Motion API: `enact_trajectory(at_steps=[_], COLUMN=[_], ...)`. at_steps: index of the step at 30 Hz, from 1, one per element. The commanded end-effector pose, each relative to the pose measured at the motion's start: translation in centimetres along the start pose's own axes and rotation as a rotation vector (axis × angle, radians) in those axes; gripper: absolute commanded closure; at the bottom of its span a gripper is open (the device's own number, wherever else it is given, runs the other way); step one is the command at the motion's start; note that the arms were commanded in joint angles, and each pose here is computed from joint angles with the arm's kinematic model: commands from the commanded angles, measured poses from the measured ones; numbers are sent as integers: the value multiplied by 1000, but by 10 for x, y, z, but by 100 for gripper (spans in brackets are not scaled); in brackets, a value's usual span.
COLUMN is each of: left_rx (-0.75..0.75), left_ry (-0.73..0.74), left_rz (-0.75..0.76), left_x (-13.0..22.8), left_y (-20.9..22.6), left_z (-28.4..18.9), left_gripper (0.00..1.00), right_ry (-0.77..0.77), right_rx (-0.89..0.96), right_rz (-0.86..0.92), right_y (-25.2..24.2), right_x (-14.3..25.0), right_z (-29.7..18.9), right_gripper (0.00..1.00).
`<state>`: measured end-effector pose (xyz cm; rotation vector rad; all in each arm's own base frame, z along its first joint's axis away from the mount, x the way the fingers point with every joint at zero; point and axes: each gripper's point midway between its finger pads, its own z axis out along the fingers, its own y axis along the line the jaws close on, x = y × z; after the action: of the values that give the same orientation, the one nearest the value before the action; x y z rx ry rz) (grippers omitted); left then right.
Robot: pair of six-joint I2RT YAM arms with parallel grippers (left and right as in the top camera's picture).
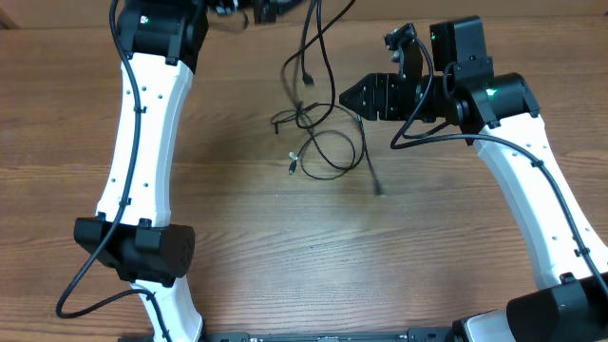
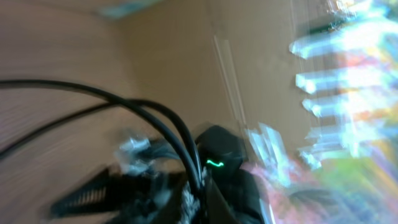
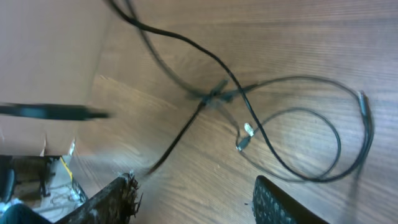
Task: Untangle cables
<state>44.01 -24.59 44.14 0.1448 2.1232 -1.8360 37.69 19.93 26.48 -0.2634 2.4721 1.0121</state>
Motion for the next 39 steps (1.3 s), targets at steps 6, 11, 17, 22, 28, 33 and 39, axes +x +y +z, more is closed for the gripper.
enact_trajectory(at_steps=[6, 11, 17, 22, 28, 33, 39], left_rx=[-734, -924, -955, -950, -1027, -1069, -1171], left_ry=[16, 140, 199, 151, 90, 20, -88], left_rz=[243, 257, 260, 251, 85, -93, -231], left_x=[47, 76, 85, 74, 67, 60, 57], left_y=[118, 148, 159, 161, 199, 247, 293], left_z=[2, -10, -12, -7, -2, 16, 26], left_gripper=[96, 47, 15, 12, 20, 30, 35], right_ry=[44, 39, 22, 31, 29, 23, 26], right_rx=[233, 338, 373, 375, 375, 377, 378], right_rz=[107, 206, 284, 279, 276, 273, 275], right_y=[-61, -97, -121, -124, -123, -124, -124], right_x=[16, 22, 25, 28, 27, 25, 26], right_z=[-26, -53, -74, -76, -76, -76, -76], right_gripper=[44, 44, 42, 39, 35, 33, 31])
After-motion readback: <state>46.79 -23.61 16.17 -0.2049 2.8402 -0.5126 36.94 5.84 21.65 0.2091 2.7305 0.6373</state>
